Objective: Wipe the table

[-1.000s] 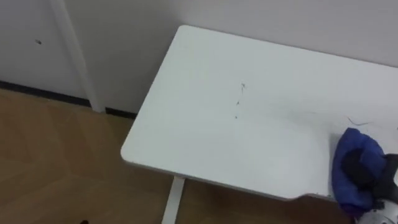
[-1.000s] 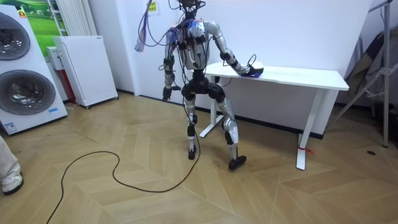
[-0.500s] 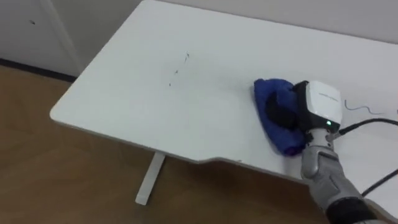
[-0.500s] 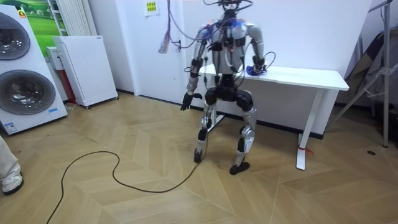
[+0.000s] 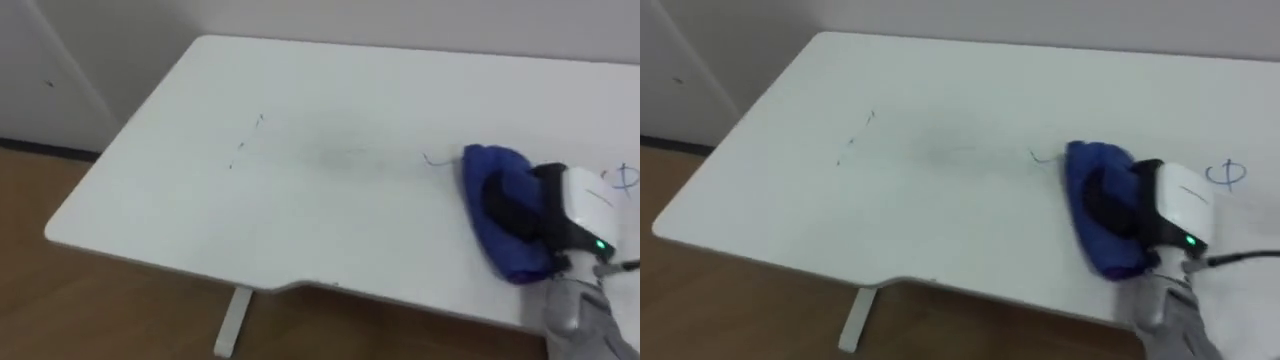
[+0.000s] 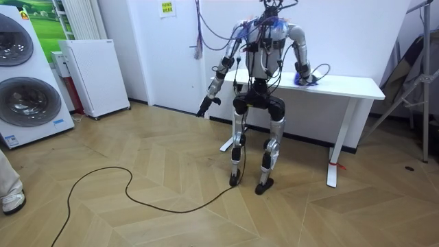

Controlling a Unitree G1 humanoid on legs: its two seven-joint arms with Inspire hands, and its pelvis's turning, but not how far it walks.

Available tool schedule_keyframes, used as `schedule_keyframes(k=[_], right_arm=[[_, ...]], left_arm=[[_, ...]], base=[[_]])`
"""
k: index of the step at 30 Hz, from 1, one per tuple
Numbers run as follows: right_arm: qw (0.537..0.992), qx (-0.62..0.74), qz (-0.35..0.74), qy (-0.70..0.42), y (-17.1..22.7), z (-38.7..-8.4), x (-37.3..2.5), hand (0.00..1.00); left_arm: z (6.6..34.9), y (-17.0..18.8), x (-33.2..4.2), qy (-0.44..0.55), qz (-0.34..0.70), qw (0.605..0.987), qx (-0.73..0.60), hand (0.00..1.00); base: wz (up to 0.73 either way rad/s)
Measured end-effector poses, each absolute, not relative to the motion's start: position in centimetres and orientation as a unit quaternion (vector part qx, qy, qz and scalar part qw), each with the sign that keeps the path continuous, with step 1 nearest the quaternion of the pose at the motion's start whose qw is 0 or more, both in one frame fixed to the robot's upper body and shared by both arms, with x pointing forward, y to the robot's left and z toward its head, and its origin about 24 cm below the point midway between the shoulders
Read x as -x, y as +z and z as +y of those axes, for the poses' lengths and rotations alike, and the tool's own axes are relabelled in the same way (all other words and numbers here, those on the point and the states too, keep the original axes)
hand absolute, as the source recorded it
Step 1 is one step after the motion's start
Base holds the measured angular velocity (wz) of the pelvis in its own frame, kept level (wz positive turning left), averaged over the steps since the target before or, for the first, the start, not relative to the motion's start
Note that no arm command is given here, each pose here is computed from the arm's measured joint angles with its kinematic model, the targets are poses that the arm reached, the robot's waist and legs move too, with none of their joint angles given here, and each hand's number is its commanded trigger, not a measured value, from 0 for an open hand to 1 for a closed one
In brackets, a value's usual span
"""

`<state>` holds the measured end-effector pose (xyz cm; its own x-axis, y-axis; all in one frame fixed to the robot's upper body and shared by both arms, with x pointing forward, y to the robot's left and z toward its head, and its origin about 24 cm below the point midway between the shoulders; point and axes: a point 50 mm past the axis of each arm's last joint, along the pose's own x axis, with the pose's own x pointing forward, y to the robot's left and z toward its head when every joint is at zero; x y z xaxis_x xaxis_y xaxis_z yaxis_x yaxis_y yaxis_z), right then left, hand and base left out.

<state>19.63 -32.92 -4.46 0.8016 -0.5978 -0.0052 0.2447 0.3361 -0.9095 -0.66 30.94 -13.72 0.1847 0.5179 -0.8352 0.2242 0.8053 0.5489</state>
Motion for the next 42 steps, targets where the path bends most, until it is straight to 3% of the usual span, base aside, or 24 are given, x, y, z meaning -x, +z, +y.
schedule_keyframes(k=[4, 7, 11, 14, 17, 19, 22, 25, 31, 37, 42], right_arm=[[0.737, 0.516, 0.273, -0.341, -4.2, -38.9, -14.0, 1.0], [0.709, 0.514, 0.309, -0.371, -4.3, -40.2, -11.3, 1.0], [0.707, 0.514, 0.294, -0.388, -3.7, -39.8, -13.3, 1.0], [0.712, 0.527, 0.257, -0.386, -2.7, -38.1, -18.0, 1.0], [0.734, 0.587, 0.156, -0.303, -1.0, -33.1, -24.6, 1.0], [0.737, 0.64, 0.057, -0.209, 0.8, -27.6, -29.0, 1.0], [0.736, 0.668, -0.042, -0.102, 2.4, -20.7, -32.3, 1.0], [0.731, 0.676, -0.081, -0.042, 3.5, -17.4, -33.8, 1.0], [0.728, 0.684, -0.048, -0.017, 2.6, -18.0, -33.5, 1.0], [0.738, 0.674, -0.022, -0.026, 1.1, -19.2, -32.3, 1.0], [0.767, 0.641, 0.01, -0.045, -0.3, -22.0, -30.8, 1.0]], left_arm=[[31.1, -13.6, -0.1, 0.101, 0.616, 0.721, -0.301, 0.0], [31.5, -13.4, -0.6, 0.109, 0.611, 0.721, -0.308, 0.0], [30.9, -13.7, -1.8, 0.1, 0.602, 0.729, -0.31, 0.0], [29.9, -14.1, -3.4, 0.07, 0.591, 0.737, -0.321, 0.0], [28.2, -15.0, -4.3, 0.036, 0.598, 0.735, -0.319, 0.0], [26.9, -15.5, -5.2, 0.003, 0.593, 0.736, -0.327, 0.0], [26.0, -15.7, -5.9, -0.027, 0.586, 0.737, -0.335, 0.0], [25.9, -15.7, -6.0, -0.037, 0.59, 0.735, -0.331, 0.0], [26.0, -15.9, -4.4, -0.051, 0.619, 0.722, -0.303, 0.0], [26.9, -15.4, -6.3, -0.041, 0.597, 0.738, -0.311, 0.0], [28.0, -15.0, -6.2, -0.026, 0.598, 0.736, -0.316, 0.0]], base=[[-0.1], [-0.12], [-0.35], [-1.03], [-0.68], [-0.13], [0.23], [0.72], [0.53], [0.22], [-0.02]])
